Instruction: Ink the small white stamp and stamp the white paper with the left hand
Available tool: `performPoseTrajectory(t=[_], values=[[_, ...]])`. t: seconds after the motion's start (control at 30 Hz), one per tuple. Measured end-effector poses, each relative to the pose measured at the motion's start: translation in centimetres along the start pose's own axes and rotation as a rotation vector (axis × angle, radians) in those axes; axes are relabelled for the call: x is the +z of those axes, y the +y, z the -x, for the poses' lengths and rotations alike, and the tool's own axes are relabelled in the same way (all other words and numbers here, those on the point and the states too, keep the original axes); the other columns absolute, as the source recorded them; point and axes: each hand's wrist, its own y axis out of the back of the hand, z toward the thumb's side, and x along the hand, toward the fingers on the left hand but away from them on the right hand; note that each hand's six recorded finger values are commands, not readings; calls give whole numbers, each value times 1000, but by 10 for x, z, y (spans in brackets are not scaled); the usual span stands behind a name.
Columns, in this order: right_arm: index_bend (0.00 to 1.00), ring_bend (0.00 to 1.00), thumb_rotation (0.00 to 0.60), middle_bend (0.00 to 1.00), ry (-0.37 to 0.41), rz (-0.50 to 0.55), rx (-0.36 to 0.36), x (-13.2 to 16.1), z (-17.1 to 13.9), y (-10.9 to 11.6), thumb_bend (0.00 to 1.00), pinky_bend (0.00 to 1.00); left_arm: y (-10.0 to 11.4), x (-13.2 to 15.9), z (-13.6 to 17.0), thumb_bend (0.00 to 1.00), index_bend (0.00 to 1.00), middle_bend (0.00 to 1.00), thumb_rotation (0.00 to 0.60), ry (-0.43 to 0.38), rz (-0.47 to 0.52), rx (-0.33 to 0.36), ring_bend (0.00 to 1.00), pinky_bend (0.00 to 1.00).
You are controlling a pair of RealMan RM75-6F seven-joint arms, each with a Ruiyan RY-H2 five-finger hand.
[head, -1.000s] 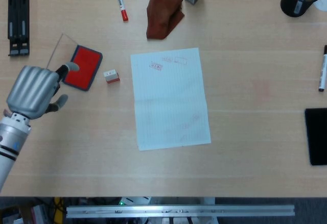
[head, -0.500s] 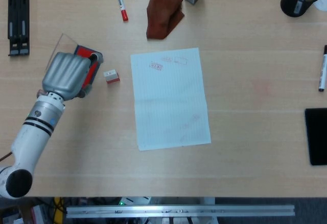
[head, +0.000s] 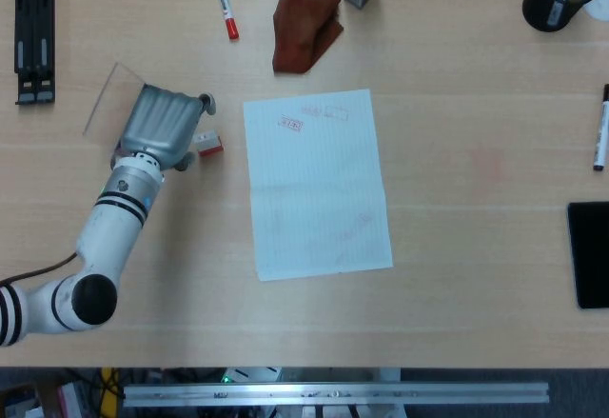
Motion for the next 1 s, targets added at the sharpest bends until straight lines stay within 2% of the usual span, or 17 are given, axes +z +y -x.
performPoseTrajectory(t=[0.23, 0.57, 1.0], values=[[322, 360, 600, 440, -12, 1, -1, -4, -4, 1, 117, 512, -9, 3, -14, 213, 315, 1000, 600, 43, -25, -48, 1000, 1000], [322, 360, 600, 440, -24, 5, 1, -9, -8, 1, 117, 511, -21, 3, -22, 213, 348, 1000, 600, 78, -105, -77, 1000, 1000], [322, 360, 600, 440, -35, 13, 6, -12, -11, -2, 117, 511, -31, 14, -17, 214, 358, 1000, 600, 40, -126, -109, 1000, 1000]])
